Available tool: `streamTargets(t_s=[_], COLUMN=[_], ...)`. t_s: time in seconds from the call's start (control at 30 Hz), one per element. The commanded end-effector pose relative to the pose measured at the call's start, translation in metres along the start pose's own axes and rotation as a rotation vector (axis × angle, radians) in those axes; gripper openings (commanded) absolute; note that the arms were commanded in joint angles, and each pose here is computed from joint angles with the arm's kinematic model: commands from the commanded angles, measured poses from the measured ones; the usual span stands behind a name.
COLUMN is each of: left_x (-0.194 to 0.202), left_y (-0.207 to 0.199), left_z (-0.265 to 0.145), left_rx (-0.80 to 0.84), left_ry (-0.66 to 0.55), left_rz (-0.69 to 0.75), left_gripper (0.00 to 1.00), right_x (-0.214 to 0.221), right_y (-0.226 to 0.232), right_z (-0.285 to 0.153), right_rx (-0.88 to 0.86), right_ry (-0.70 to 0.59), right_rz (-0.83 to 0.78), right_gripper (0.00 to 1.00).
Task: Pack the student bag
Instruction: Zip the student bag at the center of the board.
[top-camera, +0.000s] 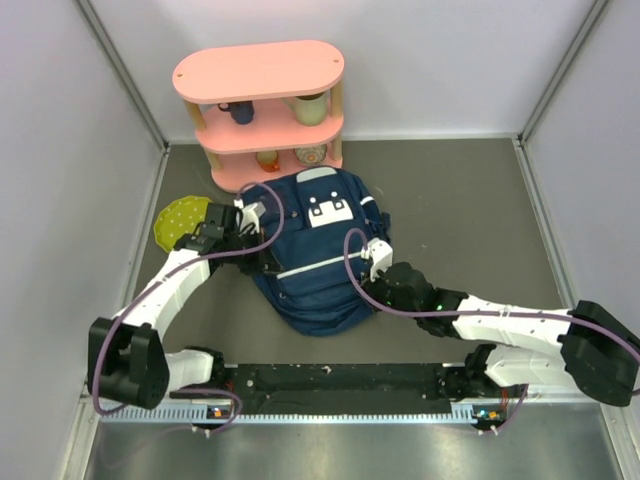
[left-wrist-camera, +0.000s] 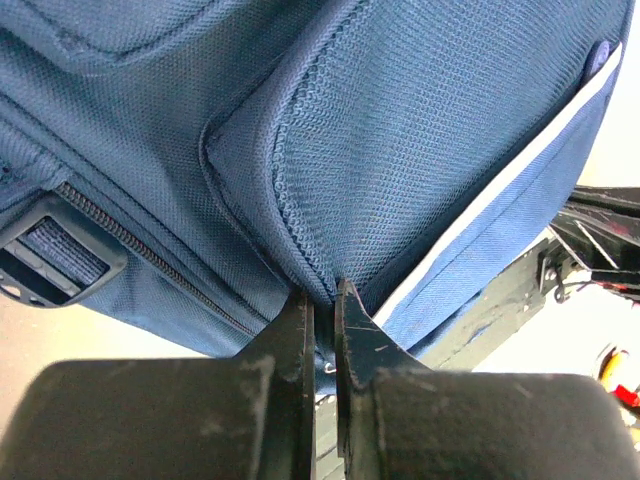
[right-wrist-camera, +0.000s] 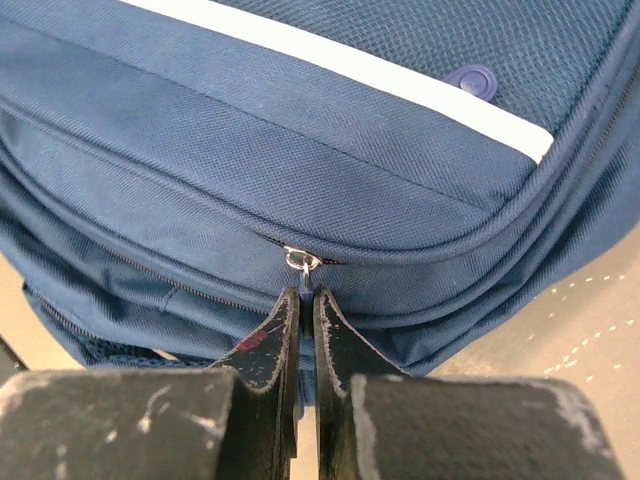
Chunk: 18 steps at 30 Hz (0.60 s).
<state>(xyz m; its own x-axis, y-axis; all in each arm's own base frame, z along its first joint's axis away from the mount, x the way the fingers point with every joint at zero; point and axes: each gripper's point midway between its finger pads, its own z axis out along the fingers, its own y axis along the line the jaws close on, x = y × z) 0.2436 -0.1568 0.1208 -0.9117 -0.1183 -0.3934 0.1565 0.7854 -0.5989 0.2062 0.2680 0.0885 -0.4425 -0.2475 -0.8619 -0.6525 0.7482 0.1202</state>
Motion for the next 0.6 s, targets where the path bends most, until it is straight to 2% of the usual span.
streamTargets(t_s=[0.0,0.1,0.17,0.23,0.27,0.3,0.33,0.37,0.57], left_x=[-0.030,-0.036,-0.041,-0.051,-0.052,-0.054,-0.053,-0.049,-0.021], left_y=[-0.005,-0.008,-0.008,-0.006,-0.005,-0.005,-0.006,-0.005,0.002], left_z=[-0.007,-0.005,-0.002,-0.001,0.001,0.003,0.004,0.004,0.001], left_rx=[-0.035,-0.034,-0.040,-0.071,-0.076,-0.075,-0.069,-0.069,-0.072], left_ry=[-0.022,0.006,0.008,-0.023,-0.028,-0.041,-0.043,-0.043,-0.100], left_rz=[0.202,0.263,0.246,0.213,0.197,0.187,0.156,0.138,0.002], left_gripper=[0.00,0.00,0.00,0.08,0.32,0.46,0.56,0.85,0.98], right_x=[0.009,0.007,0.002,-0.003,-0.002,-0.002,-0.007,-0.006,-0.012], right_y=[0.007,0.017,0.025,0.033,0.033,0.034,0.036,0.037,0.037], right_z=[-0.012,-0.017,-0.017,-0.016,-0.013,-0.012,-0.010,-0.008,0.002], right_rx=[0.017,0.008,-0.005,-0.022,-0.016,-0.017,-0.022,-0.017,0.014], right_ry=[-0.011,-0.017,-0.026,-0.038,-0.032,-0.031,-0.043,-0.039,-0.039], right_rz=[0.037,0.023,0.031,0.052,0.064,0.071,0.081,0.084,0.102], right_gripper=[0.00,0.00,0.00,0.00,0.00,0.00,0.00,0.00,0.00])
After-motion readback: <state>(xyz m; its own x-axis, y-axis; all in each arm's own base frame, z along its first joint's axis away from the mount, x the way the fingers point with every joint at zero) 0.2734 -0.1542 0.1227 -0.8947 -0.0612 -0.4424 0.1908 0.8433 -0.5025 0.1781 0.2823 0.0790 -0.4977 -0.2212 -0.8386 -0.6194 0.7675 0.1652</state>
